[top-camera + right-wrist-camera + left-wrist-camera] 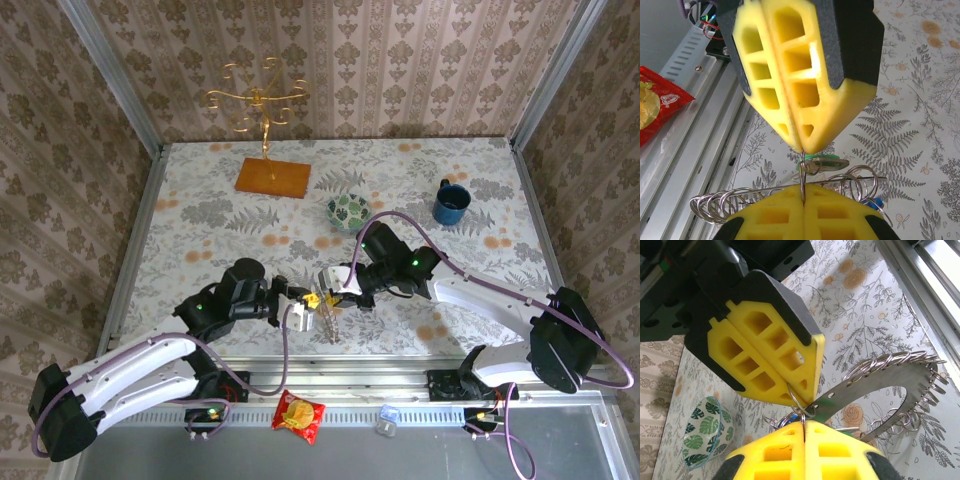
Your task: Put the keys on the keyring
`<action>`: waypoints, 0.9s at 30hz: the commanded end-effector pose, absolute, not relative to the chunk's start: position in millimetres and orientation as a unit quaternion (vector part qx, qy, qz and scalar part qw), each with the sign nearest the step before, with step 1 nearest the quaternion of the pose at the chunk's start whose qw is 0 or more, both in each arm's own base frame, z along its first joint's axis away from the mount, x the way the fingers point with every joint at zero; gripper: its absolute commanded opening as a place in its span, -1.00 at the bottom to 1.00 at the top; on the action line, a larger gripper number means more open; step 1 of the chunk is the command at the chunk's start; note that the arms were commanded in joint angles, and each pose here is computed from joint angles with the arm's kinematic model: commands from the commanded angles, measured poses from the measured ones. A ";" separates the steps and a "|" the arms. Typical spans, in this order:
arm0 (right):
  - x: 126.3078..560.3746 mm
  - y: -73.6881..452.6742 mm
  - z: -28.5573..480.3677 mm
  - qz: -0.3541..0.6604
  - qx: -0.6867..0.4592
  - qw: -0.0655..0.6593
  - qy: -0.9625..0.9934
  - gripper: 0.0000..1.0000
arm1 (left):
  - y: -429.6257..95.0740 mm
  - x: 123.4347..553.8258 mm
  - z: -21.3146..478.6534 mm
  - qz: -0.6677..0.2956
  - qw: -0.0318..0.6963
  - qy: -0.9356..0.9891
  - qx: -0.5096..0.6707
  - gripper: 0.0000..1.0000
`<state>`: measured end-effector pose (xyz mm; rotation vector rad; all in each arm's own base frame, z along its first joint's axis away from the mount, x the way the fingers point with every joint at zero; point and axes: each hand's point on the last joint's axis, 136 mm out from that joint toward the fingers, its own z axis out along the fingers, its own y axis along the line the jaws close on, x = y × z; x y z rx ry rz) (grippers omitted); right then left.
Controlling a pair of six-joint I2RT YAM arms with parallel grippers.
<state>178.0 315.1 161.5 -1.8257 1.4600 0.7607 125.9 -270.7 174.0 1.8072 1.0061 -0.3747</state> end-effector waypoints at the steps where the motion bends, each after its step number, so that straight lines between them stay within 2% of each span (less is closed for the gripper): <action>1: 187.8 323.1 185.7 0.287 -0.686 0.387 0.545 -1.00 | -270.3 115.2 164.6 -0.165 0.482 0.407 0.758 -1.00; 11: 189.1 321.0 189.8 0.288 -0.676 0.400 0.547 -1.00 | -268.5 114.2 159.1 -0.161 0.477 0.427 0.751 -1.00; 12: 189.5 320.5 189.3 0.288 -0.676 0.401 0.548 -1.00 | -267.9 114.4 158.7 -0.161 0.477 0.432 0.748 -0.94; 15: 190.5 320.2 189.1 0.286 -0.674 0.403 0.549 -1.00 | -266.0 115.9 161.5 -0.164 0.484 0.446 0.735 -0.47; 19: 190.7 319.0 186.7 0.284 -0.673 0.403 0.551 -1.00 | -259.9 123.3 175.1 -0.179 0.498 0.506 0.681 -0.14; 23: 189.8 319.4 185.1 0.285 -0.675 0.401 0.550 -1.00 | -251.9 133.5 187.6 -0.197 0.503 0.577 0.612 -0.04; 27: 187.8 319.4 183.4 0.287 -0.679 0.396 0.547 -1.00 | -250.6 138.0 193.0 -0.231 0.494 0.617 0.567 -0.13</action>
